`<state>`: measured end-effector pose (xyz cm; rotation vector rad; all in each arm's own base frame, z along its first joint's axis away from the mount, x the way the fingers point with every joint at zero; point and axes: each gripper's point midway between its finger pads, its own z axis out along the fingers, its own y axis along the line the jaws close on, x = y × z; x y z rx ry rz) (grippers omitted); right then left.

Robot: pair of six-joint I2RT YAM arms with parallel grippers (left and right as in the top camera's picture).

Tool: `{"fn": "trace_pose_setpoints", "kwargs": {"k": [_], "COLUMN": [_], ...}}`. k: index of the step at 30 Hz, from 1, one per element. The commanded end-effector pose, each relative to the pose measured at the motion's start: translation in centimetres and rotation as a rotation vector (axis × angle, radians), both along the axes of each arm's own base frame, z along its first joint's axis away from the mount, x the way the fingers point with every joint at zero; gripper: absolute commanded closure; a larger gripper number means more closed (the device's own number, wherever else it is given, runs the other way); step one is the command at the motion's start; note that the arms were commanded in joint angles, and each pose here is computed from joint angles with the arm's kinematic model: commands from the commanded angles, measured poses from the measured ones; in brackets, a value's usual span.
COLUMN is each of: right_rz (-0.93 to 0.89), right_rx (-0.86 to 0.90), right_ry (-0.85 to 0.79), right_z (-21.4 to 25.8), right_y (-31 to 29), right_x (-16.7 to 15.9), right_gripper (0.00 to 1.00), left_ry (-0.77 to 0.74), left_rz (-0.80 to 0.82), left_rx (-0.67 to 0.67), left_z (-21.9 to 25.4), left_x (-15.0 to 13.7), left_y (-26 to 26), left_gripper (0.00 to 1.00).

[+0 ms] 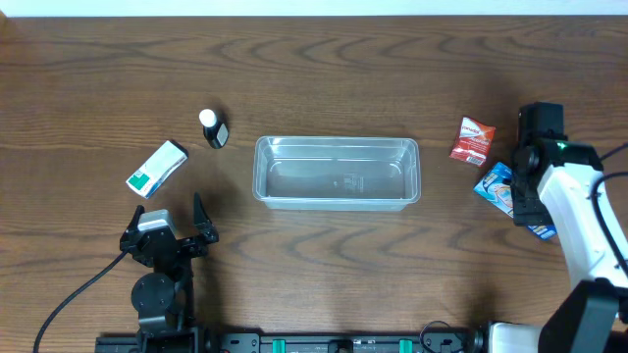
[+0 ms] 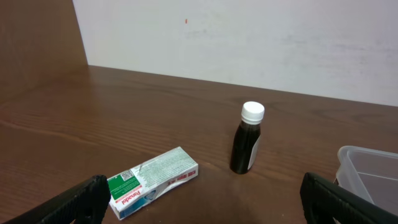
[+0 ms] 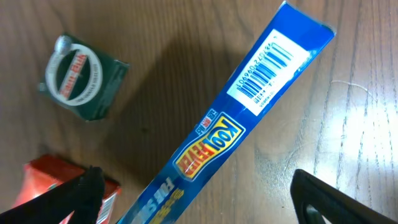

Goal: Pack container
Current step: 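Reach the right gripper to the blue Kool Fever box and grasp it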

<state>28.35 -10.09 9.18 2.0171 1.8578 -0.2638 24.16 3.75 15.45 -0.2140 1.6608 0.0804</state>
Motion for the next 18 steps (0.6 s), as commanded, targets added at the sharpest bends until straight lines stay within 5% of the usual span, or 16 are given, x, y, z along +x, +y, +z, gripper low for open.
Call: {"fn": "trace_pose_setpoints", "kwargs": {"k": [1,4,7,12,18], "right_rz": [-0.023,-0.023,-0.004,0.068,0.225], "right_rx": [-0.015,-0.013,-0.015,-0.029,-0.041], "right_ry": [0.036,0.056,0.069,0.091,0.147], "right_z": [-0.97,-1.62,-1.95,-1.88,-1.57], "right_y": [-0.49,-0.50,-0.52,-0.65,-0.53], "right_x": [-0.38,-0.35,-0.21,0.04,0.12], "right_gripper": [0.08,0.16,0.38,0.99,0.99], "left_ry": [0.056,0.056,0.056,0.056,0.056], "left_rz": [0.017,0.017,0.017,0.017,0.017], "left_rx": [0.014,0.014,0.014,0.014,0.014], "left_z": [-1.80,-1.80,-1.80,-1.80,-1.80], "left_x": [-0.14,-0.14,-0.14,-0.14,-0.14], "left_y": [0.36,0.36,0.36,0.36,0.35], "left_gripper": [0.02,0.02,0.02,0.02,0.02]}}
